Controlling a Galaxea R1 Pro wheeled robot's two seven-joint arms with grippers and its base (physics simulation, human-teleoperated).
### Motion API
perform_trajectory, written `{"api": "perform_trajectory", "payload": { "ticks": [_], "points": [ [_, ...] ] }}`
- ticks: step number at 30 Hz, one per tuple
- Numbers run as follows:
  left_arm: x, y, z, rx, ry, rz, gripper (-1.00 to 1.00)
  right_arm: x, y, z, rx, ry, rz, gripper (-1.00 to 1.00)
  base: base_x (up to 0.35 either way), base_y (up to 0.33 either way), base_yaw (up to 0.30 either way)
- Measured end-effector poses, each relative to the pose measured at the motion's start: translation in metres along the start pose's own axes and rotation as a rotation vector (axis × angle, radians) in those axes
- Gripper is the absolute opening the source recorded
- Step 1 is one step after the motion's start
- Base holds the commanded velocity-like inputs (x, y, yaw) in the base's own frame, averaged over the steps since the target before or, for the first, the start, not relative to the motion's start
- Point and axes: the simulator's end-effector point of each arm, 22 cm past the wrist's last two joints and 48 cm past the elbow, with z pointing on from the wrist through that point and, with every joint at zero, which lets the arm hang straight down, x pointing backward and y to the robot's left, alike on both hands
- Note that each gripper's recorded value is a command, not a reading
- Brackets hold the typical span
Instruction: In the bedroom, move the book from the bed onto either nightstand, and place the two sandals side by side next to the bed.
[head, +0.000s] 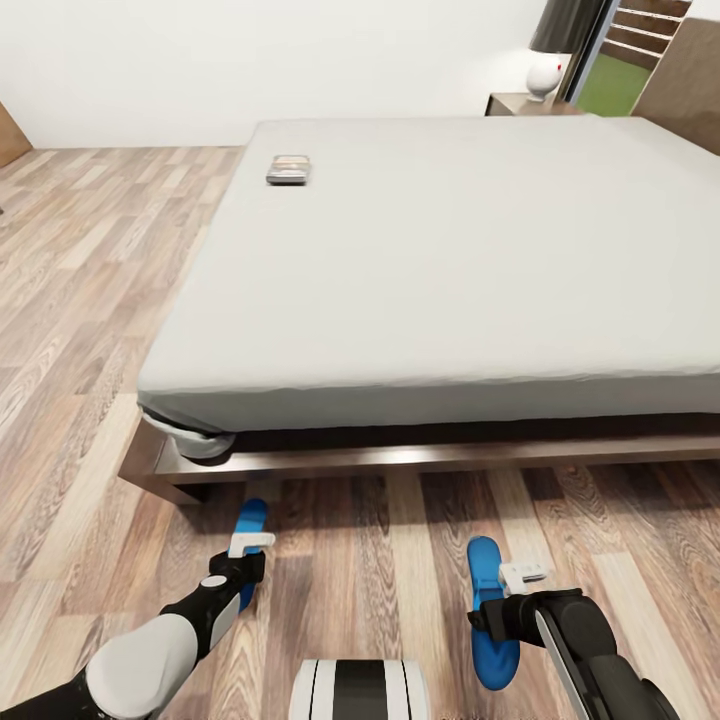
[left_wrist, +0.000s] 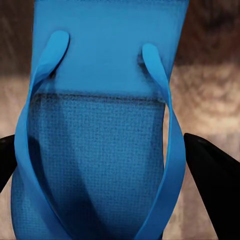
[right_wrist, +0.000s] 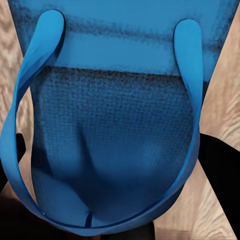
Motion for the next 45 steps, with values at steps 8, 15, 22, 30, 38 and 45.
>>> {"api": "perform_trajectory", "payload": {
  "ticks": [8, 15, 22, 30, 38, 45],
  "points": [
    [-0.001, -0.001, 0.003, 0.001, 0.001, 0.0, -1.0, 0.003, 0.0, 0.003, -0.001, 0.009, 0.0, -1.0, 0.0, 0.0, 0.0],
    [0.007, -0.001, 0.007, 0.001, 0.016, 0.001, -1.0, 0.008, 0.0, 0.009, -0.002, 0.025, 0.002, -1.0, 0.0, 0.0, 0.0],
    [0.007, -0.001, 0.007, 0.001, 0.016, 0.001, -1.0, 0.007, 0.0, 0.009, -0.002, 0.025, 0.002, -1.0, 0.0, 0.0, 0.0],
    [0.017, -0.002, 0.011, 0.001, 0.032, 0.003, -1.0, 0.013, 0.0, 0.015, -0.004, 0.041, 0.003, -1.0, 0.0, 0.0, 0.0],
    [0.019, -0.002, 0.012, 0.002, 0.036, 0.003, -1.0, 0.014, 0.0, 0.016, -0.004, 0.045, 0.003, -1.0, 0.0, 0.0, 0.0],
    [0.026, -0.002, 0.015, 0.002, 0.048, 0.004, -1.0, 0.018, 0.0, 0.021, -0.005, 0.057, 0.004, -1.0, 0.0, 0.0, 0.0]
  ]
}}
